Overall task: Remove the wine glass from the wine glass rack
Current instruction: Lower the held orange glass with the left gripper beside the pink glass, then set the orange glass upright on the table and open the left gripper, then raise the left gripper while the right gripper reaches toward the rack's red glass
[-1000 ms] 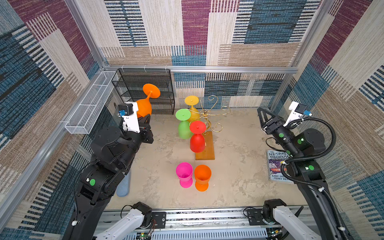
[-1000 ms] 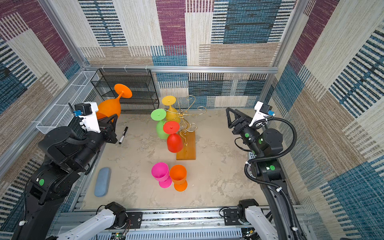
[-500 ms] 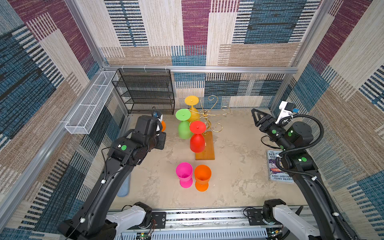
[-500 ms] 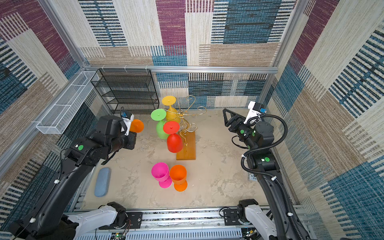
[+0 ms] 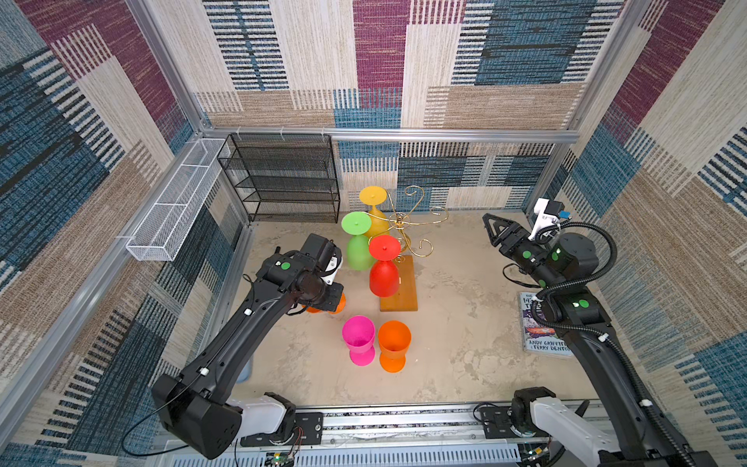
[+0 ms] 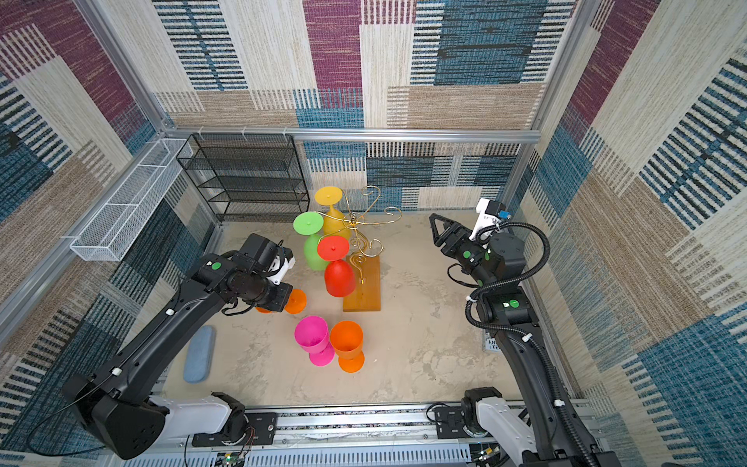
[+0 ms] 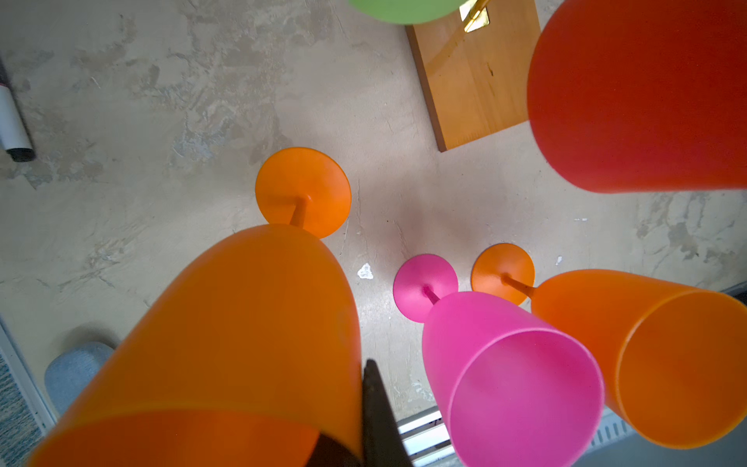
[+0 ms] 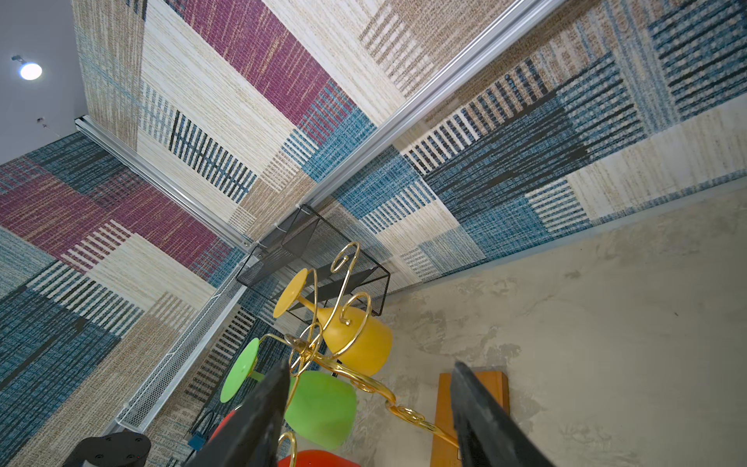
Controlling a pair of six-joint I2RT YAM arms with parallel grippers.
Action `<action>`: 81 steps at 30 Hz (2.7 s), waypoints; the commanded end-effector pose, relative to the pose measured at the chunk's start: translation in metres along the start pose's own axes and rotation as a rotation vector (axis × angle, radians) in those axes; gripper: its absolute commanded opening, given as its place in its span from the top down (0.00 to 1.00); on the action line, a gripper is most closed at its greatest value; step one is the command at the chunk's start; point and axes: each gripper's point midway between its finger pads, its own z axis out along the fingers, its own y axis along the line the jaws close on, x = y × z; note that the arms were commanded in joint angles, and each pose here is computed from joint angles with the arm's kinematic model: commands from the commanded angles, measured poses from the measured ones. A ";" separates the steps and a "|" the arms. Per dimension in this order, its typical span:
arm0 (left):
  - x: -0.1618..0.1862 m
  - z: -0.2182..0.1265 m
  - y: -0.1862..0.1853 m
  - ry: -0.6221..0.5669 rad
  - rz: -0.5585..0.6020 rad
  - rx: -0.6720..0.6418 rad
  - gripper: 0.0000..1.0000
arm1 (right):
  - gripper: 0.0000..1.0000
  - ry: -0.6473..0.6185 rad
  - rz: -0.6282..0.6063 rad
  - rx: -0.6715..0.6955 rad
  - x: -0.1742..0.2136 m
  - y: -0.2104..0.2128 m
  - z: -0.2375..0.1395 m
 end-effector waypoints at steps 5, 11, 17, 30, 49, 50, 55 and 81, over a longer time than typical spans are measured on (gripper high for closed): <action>0.016 0.016 -0.003 0.122 0.002 0.005 1.00 | 0.35 -0.001 -0.001 -0.024 -0.002 0.006 0.000; 0.025 0.031 -0.005 0.218 0.012 -0.005 1.00 | 0.35 0.002 0.001 -0.016 0.000 0.003 0.000; 0.029 0.035 -0.008 0.252 0.032 -0.019 1.00 | 0.35 0.007 -0.002 -0.012 0.001 0.002 0.001; 0.035 0.040 -0.012 0.299 0.053 -0.023 1.00 | 0.35 0.012 0.000 -0.005 0.003 -0.002 0.002; 0.021 -0.031 -0.013 0.125 0.073 -0.014 0.55 | 0.36 0.019 -0.001 -0.016 0.003 0.001 0.002; 0.017 -0.043 -0.013 0.084 0.074 -0.010 0.55 | 0.36 0.017 -0.004 -0.016 0.002 0.002 0.001; -0.021 -0.105 -0.038 -0.222 0.030 0.143 0.57 | 0.36 0.023 -0.006 -0.030 0.005 0.003 0.001; -0.086 -0.198 -0.126 -0.541 -0.168 0.906 0.48 | 0.43 0.249 -0.128 -0.382 0.035 0.117 -0.019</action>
